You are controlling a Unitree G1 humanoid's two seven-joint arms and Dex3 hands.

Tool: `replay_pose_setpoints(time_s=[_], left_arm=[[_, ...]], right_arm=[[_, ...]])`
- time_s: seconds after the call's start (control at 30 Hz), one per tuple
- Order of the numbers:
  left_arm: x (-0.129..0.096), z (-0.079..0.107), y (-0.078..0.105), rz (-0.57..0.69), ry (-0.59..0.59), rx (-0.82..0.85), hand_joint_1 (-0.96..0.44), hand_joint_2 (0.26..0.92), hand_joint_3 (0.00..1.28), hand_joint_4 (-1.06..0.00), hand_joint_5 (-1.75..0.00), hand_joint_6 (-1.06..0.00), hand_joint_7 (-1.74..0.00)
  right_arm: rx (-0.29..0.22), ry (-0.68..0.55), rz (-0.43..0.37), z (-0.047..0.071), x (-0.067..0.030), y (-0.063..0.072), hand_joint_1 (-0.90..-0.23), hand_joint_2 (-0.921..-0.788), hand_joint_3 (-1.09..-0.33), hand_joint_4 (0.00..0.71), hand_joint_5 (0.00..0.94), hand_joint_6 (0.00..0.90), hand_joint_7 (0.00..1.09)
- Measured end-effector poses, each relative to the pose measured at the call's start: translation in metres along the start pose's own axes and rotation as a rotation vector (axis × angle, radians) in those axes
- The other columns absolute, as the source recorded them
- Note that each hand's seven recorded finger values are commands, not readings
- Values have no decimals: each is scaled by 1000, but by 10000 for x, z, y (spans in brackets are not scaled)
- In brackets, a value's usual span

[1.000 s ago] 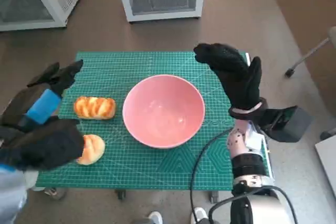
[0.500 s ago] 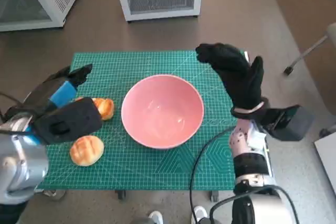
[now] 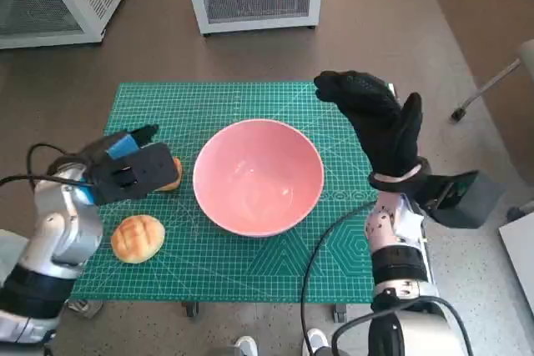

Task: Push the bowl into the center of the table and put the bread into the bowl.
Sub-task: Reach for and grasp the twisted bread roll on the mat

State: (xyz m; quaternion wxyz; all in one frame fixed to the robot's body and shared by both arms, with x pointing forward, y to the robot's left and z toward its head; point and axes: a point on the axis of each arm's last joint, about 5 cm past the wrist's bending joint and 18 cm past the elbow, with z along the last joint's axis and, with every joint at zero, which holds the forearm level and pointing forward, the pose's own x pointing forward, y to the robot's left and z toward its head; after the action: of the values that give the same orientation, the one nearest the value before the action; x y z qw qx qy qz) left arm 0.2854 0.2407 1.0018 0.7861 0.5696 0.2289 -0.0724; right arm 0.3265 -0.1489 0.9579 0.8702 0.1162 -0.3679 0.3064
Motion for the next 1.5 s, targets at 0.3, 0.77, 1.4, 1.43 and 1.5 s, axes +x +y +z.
replay_pose_setpoints(time_s=[0.3,0.77,1.4,1.43,1.5], left_arm=[[91,34,5,-34,35,10,45,788,24,-104,-6,-251,-17],[245,-40,-75,-73,93,30,31,814,37,-222,-39,-371,-62],[396,-158,-248,80,52,137,25,916,128,-607,-1225,-574,-1079],[400,-166,-249,86,52,141,20,917,128,-603,-1242,-578,-1098],[405,-172,-249,93,50,145,9,919,127,-587,-1288,-594,-1140]], right_arm=[[-3,-7,3,15,12,-7,-621,-921,-610,241,0,367,1],[-10,-13,3,27,1,-9,-627,-921,-613,241,0,365,0],[-9,-16,2,42,-31,-8,-617,-921,-618,241,0,364,0],[-9,-20,1,45,-30,-8,-617,-921,-618,240,0,364,0],[-11,-24,-1,51,-28,-9,-616,-921,-619,240,0,363,0]])
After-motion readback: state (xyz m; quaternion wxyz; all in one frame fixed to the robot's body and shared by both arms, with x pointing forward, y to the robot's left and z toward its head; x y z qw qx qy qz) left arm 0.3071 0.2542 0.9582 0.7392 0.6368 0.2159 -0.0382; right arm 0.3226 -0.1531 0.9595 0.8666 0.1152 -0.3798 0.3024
